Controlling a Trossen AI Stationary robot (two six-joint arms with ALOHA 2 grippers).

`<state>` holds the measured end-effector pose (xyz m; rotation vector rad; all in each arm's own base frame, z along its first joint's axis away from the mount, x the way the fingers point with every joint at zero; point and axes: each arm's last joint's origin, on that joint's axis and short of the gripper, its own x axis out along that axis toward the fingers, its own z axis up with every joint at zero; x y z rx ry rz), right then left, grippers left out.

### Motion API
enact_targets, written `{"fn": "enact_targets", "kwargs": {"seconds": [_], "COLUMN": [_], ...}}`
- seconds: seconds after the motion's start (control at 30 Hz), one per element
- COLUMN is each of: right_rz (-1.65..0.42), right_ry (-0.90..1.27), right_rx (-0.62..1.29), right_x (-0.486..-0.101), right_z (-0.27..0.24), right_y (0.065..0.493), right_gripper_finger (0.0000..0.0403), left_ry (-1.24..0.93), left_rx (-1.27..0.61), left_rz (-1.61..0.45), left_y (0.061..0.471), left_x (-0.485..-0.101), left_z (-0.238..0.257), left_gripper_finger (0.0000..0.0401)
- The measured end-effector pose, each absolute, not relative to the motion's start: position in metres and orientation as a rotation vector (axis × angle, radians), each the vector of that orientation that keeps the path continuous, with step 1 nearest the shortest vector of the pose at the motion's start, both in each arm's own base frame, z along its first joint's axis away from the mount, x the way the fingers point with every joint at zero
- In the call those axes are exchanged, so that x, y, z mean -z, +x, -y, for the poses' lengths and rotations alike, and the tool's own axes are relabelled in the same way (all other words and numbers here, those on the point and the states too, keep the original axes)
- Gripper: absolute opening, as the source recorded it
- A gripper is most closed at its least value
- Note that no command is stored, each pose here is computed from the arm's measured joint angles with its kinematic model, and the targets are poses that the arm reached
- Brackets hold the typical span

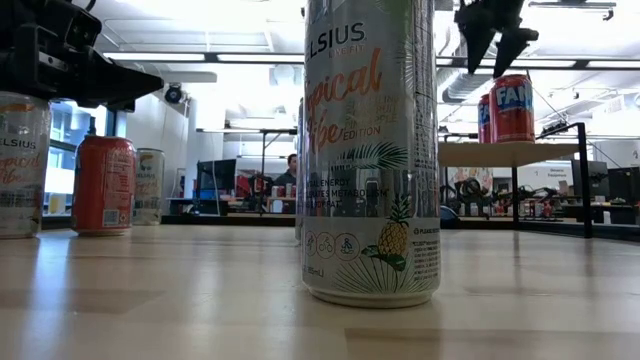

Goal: Place canned beverage on shelf
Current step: Adjust the orange soda can

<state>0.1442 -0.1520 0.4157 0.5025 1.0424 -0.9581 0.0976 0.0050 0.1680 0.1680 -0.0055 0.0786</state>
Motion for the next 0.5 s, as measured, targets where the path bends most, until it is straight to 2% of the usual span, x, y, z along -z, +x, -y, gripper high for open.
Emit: {"fn": "enact_targets", "kwargs": {"seconds": [0.27, 0.5], "right_rz": [-1.071, -1.148], "right_ry": [0.325, 0.234], "right_rx": [0.954, 0.931], "right_x": [-0.425, -0.398], "right_z": [0.115, 0.114], "right_y": [0.145, 0.160], "right_gripper_finger": [0.0346, 0.0346], "left_ry": [0.168, 0.168], "left_rx": [-0.078, -0.078], "left_rz": [0.005, 0.006], "left_y": [0.098, 0.098], "left_x": [-0.168, -0.168], "left_z": [-0.005, -0.005], "left_gripper_finger": [0.0003, 0.0003]}}
